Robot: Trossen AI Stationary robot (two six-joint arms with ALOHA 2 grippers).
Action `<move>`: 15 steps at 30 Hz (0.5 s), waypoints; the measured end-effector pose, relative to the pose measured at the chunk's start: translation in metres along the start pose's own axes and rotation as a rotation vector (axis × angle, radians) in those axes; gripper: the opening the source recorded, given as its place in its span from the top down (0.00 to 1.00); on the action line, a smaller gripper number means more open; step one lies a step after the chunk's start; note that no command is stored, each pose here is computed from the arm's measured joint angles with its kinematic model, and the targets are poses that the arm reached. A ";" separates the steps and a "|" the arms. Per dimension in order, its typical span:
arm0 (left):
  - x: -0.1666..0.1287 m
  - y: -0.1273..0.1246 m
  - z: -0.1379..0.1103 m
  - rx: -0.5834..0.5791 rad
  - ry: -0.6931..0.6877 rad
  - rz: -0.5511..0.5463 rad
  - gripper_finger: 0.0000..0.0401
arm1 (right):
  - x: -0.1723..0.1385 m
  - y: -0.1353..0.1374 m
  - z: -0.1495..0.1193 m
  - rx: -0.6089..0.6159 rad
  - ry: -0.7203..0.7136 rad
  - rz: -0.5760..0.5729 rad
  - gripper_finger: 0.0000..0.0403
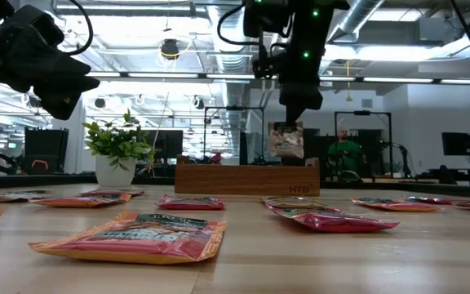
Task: Pick & Place Tea
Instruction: Put the brown tea bag into the right section of the wooden organizer
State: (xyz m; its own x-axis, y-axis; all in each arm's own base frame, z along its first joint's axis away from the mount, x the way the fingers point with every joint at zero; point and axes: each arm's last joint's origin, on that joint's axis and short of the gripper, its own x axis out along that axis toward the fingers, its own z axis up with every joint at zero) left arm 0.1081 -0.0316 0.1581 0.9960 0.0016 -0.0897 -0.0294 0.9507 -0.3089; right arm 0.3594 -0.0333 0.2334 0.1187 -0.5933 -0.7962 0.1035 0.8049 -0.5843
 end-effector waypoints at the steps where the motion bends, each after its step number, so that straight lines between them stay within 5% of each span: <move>1: 0.000 0.000 0.000 0.000 -0.001 0.000 0.71 | 0.001 -0.001 -0.001 0.005 0.005 0.002 1.00; 15: 0.000 0.000 -0.001 0.008 0.007 0.003 0.71 | 0.013 0.015 -0.008 0.039 0.006 0.006 1.00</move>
State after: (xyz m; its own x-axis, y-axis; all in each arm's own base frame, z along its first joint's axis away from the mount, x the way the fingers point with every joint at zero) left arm 0.1080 -0.0315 0.1573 0.9952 0.0019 -0.0976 -0.0313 0.9532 -0.3008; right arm 0.3549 -0.0288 0.2132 0.1133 -0.5883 -0.8006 0.1417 0.8072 -0.5731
